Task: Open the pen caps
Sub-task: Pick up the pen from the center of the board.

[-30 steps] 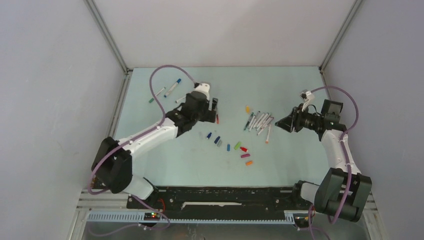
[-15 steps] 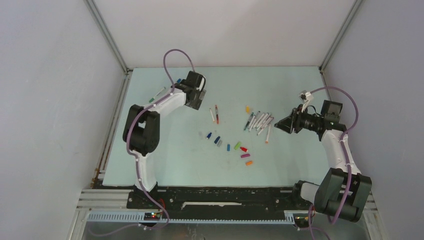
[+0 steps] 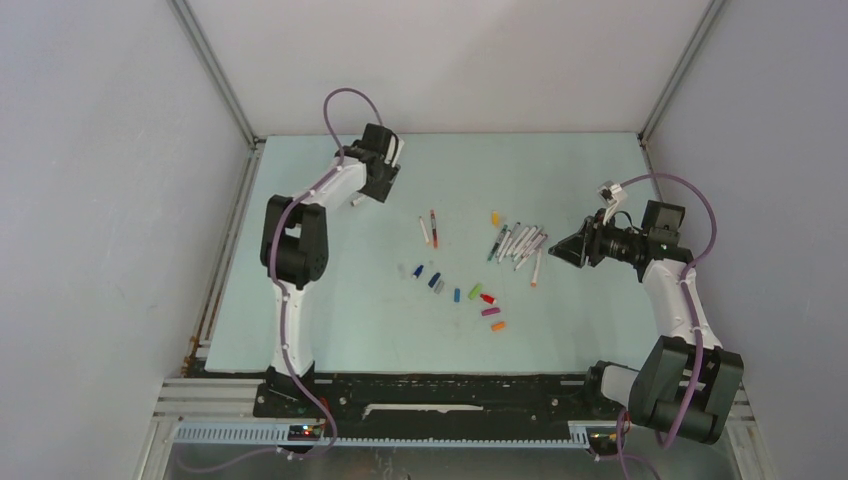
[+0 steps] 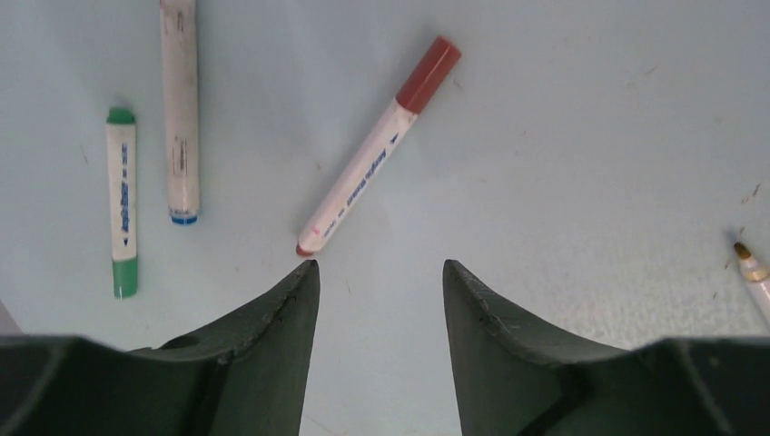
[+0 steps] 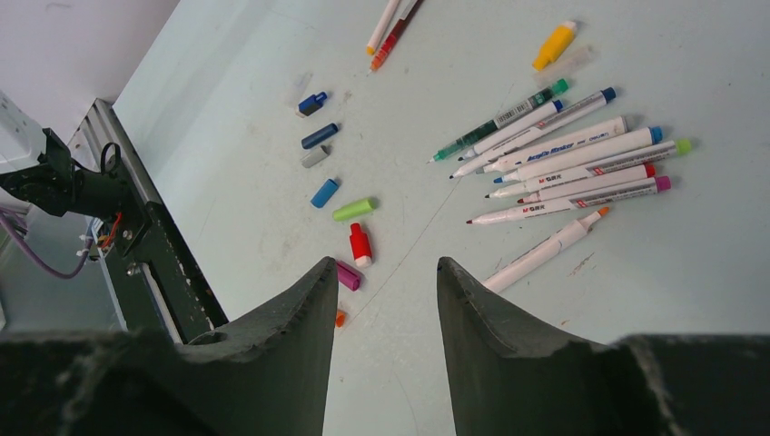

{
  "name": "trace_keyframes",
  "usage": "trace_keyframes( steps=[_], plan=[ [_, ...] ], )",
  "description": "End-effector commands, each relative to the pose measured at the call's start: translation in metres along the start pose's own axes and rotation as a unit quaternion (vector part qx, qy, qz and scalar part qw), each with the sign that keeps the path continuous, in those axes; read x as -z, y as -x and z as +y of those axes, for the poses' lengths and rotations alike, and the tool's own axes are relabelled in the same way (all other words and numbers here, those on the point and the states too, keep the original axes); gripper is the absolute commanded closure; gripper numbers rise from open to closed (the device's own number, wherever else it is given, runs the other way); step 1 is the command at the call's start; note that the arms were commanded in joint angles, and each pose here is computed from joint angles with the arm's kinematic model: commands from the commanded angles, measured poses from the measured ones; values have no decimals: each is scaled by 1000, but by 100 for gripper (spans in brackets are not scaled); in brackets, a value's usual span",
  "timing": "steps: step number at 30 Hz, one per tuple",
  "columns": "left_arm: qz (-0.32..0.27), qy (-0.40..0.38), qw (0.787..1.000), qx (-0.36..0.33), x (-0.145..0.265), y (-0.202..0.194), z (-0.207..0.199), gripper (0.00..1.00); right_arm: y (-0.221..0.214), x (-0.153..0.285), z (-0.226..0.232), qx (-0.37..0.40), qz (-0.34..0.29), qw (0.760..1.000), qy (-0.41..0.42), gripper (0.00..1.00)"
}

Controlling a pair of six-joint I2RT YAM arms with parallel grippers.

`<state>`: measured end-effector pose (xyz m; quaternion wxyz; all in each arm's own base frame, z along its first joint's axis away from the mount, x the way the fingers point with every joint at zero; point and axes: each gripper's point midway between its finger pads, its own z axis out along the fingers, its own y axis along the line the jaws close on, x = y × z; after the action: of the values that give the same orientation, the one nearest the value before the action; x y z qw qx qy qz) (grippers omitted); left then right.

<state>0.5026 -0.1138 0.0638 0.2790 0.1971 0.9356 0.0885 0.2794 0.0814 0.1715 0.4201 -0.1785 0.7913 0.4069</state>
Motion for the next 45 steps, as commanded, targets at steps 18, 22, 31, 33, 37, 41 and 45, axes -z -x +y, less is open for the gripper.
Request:
trace_keyframes(
  steps=[18,22,31,33,37,41,45],
  plan=[
    [15,-81,995,54,-18,18,30,48,13,2,2,20,-8,1000,8,53],
    [24,-81,995,50,-25,11,32,47,14,2,2,19,-9,1000,9,53],
    [37,-104,993,49,-38,6,30,50,15,3,2,17,-12,1000,10,53],
    [36,-116,991,51,-38,5,29,50,15,3,3,17,-13,1000,11,53],
    [37,-132,989,58,-39,5,28,53,17,4,5,17,-15,1000,14,53],
    [44,-141,988,55,-38,1,25,63,19,5,7,18,-16,1000,17,53],
    [45,-151,986,49,-32,0,17,63,21,6,9,18,-18,999,19,53]
  ],
)
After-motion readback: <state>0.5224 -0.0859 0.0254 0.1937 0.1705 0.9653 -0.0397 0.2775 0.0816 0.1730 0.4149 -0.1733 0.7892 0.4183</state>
